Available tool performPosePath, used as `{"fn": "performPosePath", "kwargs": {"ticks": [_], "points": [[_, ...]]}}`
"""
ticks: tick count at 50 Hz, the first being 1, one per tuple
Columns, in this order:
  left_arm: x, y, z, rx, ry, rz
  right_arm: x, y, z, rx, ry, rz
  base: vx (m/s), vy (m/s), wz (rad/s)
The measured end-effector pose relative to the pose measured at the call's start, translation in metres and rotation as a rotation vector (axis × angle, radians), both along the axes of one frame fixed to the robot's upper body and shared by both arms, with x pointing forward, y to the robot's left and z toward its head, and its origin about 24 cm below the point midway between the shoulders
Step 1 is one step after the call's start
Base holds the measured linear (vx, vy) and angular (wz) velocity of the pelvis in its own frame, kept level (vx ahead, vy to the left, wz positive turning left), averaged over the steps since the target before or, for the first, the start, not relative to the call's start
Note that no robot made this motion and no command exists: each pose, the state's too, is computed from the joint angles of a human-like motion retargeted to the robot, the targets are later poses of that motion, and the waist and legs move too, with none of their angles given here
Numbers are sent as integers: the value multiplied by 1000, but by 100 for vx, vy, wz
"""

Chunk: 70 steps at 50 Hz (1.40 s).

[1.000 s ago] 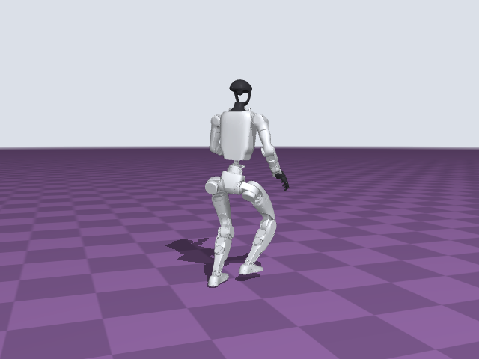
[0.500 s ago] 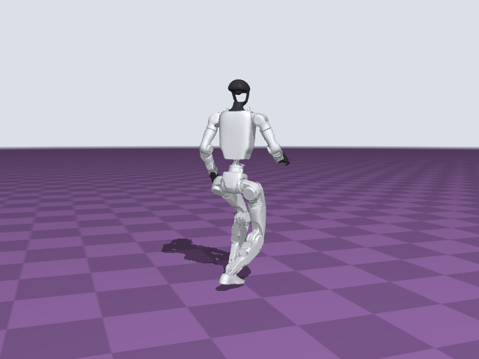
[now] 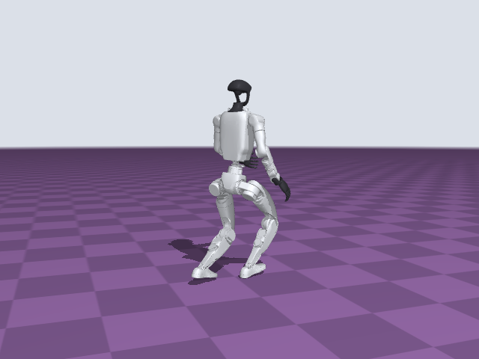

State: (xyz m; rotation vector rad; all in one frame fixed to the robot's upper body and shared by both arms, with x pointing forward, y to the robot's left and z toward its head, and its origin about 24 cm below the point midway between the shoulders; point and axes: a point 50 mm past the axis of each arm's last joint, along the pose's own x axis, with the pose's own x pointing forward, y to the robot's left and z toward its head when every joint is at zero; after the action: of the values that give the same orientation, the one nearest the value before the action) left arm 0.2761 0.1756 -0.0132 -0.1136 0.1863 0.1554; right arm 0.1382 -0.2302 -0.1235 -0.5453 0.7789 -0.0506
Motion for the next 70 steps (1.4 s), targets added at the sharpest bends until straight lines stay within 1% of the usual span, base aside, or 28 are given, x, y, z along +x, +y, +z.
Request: {"fn": "performPosePath", "kwargs": {"ticks": [4, 10, 15, 20, 23, 27, 33, 42, 47, 52, 60, 65, 70], "points": [[-36, 6, -43, 24, 194, -2, 13, 3, 5, -2, -39, 8, -1, -5, -98], [-104, 9, -100, 40, 510, -10, 59, 13, 32, -28, -201, 96, -5, -4, -47], [-155, 21, -122, 23, 662, 20, 94, 24, 64, 9, -374, 127, 1, 2, -30], [-184, 33, -130, 4, 745, 82, 114, 33, 86, 45, -476, 162, 2, 3, -1], [-190, 36, -132, 15, 767, 92, 113, 37, 83, 52, -453, 174, 3, 5, 10], [-183, 40, -132, 56, 770, 98, 92, 41, 55, 70, -316, 168, 6, 4, 36], [-127, 36, -113, 76, 623, 94, 46, 46, 10, 130, -69, 117, -1, 5, 8], [-30, 23, -54, 71, 298, 71, 6, 16, -9, 114, 62, -27, 0, -1, -5], [-9, 17, -32, 79, 186, 36, -6, 3, -11, 89, 89, -74, 1, -6, -42], [-31, 15, -53, 71, 273, 22, -8, 5, -13, 88, 87, -94, 1, -5, -75], [-110, 15, -112, 94, 595, -8, 52, 14, 16, 35, -106, 20, -4, -4, -50], [-159, 26, -131, 64, 737, 36, 86, 24, 43, 59, -261, 58, 2, 2, -21], [-183, 35, -138, 61, 817, 77, 89, 32, 45, 94, -260, 87, 4, 5, 31]]}}
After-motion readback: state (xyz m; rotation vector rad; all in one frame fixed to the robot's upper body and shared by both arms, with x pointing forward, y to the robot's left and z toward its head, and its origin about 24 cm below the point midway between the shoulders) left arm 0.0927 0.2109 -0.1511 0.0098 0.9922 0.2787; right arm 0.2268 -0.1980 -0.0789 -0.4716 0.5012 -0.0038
